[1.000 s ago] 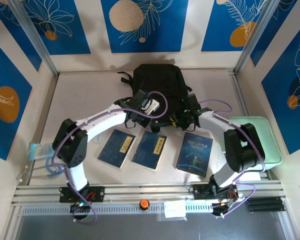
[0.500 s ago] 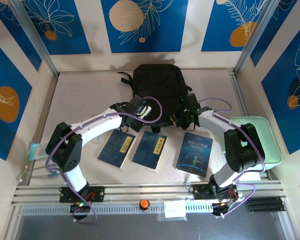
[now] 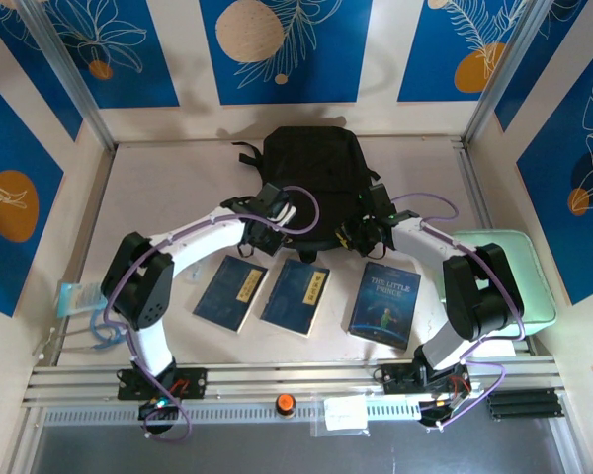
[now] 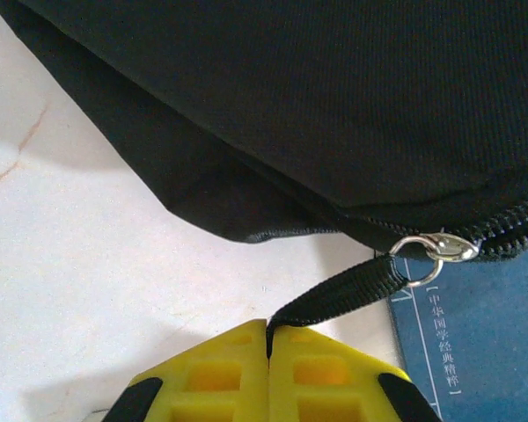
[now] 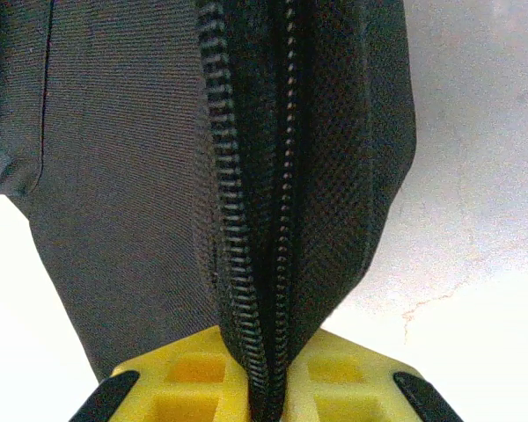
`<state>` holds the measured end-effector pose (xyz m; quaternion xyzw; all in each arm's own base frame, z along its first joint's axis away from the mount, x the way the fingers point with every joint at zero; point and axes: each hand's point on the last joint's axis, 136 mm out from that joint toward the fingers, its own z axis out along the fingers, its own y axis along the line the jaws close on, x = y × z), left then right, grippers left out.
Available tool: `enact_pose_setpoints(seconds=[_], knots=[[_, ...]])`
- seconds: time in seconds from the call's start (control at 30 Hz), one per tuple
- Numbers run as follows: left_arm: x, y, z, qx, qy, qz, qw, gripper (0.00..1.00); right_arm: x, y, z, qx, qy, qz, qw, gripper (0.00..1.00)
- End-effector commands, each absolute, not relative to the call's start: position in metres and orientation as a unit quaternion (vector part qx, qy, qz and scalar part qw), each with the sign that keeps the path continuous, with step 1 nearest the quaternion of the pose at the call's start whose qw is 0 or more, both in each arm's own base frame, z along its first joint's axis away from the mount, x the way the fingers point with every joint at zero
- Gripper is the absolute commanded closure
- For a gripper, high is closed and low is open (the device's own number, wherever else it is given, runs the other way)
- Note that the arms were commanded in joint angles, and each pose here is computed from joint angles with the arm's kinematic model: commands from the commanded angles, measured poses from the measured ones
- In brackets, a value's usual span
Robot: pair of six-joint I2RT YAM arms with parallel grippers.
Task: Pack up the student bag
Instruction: Unzip the student bag at the top-center of the table.
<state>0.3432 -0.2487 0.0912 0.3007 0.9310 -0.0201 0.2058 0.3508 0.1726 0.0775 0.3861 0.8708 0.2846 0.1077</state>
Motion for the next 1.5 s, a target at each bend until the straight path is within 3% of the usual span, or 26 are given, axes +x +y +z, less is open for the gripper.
enact_pose_setpoints(seconds=[0.0, 0.23, 0.3, 0.4, 0.53, 0.7, 1.07, 1.47], knots=[[0.348, -0.244, 0.106, 0.296, 0.932, -0.029, 0.207, 1.00, 0.348, 0.165, 0.076, 0.384, 0.874, 0.274, 0.119, 0.84], [0.334, -0.293, 0.156, 0.339, 0.897, -0.134, 0.250, 1.00, 0.335, 0.189, 0.098, 0.384, 0.856, 0.334, 0.091, 0.43], [0.330, -0.300, 0.159, 0.344, 0.894, -0.145, 0.248, 1.00, 0.331, 0.199, 0.105, 0.389, 0.849, 0.348, 0.084, 0.36], [0.326, -0.306, 0.158, 0.346, 0.892, -0.154, 0.245, 1.00, 0.328, 0.209, 0.110, 0.395, 0.844, 0.355, 0.081, 0.28], [0.326, -0.305, 0.156, 0.340, 0.896, -0.152, 0.243, 1.00, 0.331, 0.217, 0.101, 0.406, 0.844, 0.345, 0.065, 0.27], [0.325, -0.300, 0.151, 0.332, 0.900, -0.145, 0.244, 1.00, 0.340, 0.223, 0.085, 0.417, 0.846, 0.329, 0.050, 0.31], [0.329, -0.270, 0.137, 0.302, 0.917, -0.094, 0.241, 1.00, 0.349, 0.220, 0.088, 0.395, 0.855, 0.325, 0.082, 0.79], [0.338, -0.223, 0.101, 0.259, 0.944, -0.027, 0.204, 1.00, 0.348, 0.209, 0.101, 0.393, 0.853, 0.325, 0.111, 0.87]])
